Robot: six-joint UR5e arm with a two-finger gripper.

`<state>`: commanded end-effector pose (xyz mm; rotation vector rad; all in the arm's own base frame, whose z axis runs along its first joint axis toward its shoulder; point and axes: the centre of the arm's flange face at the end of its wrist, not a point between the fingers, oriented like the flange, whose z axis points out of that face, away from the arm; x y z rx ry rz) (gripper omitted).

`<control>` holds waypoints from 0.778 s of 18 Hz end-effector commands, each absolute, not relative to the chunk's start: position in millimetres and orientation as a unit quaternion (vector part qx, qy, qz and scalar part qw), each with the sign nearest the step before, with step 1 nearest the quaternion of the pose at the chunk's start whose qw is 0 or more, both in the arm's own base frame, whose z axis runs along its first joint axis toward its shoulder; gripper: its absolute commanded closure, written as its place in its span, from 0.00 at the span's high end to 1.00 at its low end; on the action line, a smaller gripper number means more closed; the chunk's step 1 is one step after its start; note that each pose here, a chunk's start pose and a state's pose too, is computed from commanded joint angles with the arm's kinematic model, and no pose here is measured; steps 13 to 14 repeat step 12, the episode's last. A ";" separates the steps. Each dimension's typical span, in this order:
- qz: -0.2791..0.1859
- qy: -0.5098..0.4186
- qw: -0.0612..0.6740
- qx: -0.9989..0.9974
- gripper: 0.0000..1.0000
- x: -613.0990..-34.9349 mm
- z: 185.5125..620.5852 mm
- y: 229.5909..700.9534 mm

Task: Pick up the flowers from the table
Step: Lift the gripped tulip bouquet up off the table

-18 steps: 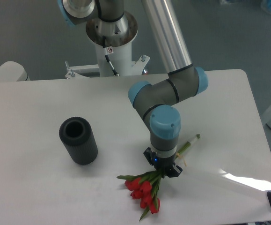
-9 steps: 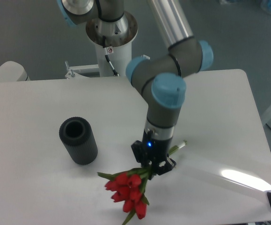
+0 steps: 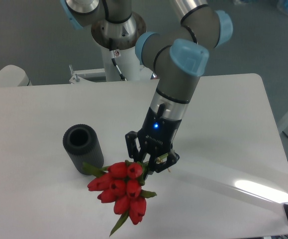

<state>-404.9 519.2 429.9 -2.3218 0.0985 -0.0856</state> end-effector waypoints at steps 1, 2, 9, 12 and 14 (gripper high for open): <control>-0.035 0.040 0.401 -0.915 0.25 -403.7 432.3 519.1; -0.036 0.040 0.403 -0.913 0.25 -401.5 434.8 515.8; -0.042 0.038 0.418 -0.907 0.25 -400.0 441.5 506.6; -0.042 0.040 0.417 -0.907 0.25 -398.4 441.5 507.9; -0.042 0.040 0.417 -0.907 0.25 -398.4 441.5 507.9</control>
